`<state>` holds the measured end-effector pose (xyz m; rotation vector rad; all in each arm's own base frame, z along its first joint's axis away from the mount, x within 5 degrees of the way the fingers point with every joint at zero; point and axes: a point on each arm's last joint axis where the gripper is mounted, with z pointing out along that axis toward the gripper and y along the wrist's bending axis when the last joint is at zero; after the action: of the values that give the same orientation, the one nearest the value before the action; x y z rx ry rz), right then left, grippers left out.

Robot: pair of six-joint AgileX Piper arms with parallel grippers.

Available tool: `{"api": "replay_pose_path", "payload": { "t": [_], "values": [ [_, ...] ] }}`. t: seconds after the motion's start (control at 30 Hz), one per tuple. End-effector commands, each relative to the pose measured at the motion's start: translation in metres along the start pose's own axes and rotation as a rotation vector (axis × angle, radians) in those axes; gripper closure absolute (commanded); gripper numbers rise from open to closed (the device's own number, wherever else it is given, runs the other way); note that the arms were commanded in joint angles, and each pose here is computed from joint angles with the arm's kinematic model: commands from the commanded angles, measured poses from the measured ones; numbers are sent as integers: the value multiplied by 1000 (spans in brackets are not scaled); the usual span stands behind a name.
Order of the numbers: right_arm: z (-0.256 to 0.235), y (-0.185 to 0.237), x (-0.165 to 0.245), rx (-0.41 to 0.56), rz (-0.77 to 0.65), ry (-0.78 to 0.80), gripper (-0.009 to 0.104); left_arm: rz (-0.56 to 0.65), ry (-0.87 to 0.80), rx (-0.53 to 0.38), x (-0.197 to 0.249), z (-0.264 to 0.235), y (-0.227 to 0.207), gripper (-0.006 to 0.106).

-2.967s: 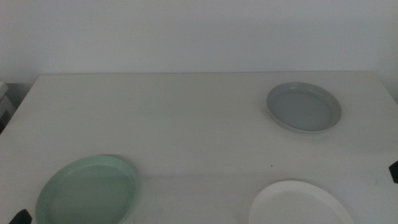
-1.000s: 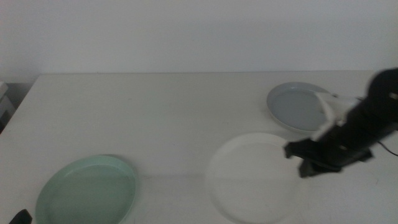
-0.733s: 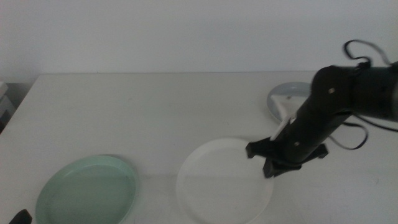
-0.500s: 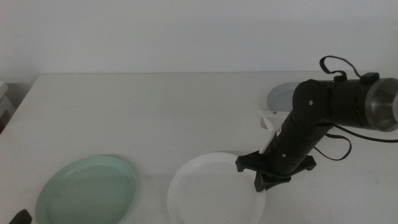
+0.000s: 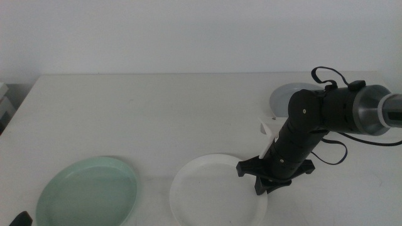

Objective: Stack the three bowls on top of each other.

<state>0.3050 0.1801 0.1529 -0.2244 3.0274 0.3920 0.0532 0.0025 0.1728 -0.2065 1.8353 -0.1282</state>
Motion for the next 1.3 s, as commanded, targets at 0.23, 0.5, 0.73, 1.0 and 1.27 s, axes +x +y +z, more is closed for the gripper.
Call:
{"api": "replay_pose_path", "payload": {
  "t": [0.23,0.5,0.73,1.0,1.27],
  "values": [
    [-50,7,-6,-28,-23,-159,46,-9,-87,28,-8,-2,-2,-4],
    [-145,-25,-23,28,38,-432,36,-9,-87,28,-8,-2,-2,-4],
    [-192,-93,-65,133,176,-540,36,-9,-87,28,-8,-2,-2,-4],
    [-183,-169,-106,201,292,-558,36,-9,-87,28,-8,-2,-2,-4],
    [-123,-212,-140,222,318,-483,39,-9,-87,28,-8,-2,-2,-4]
  ]
}}
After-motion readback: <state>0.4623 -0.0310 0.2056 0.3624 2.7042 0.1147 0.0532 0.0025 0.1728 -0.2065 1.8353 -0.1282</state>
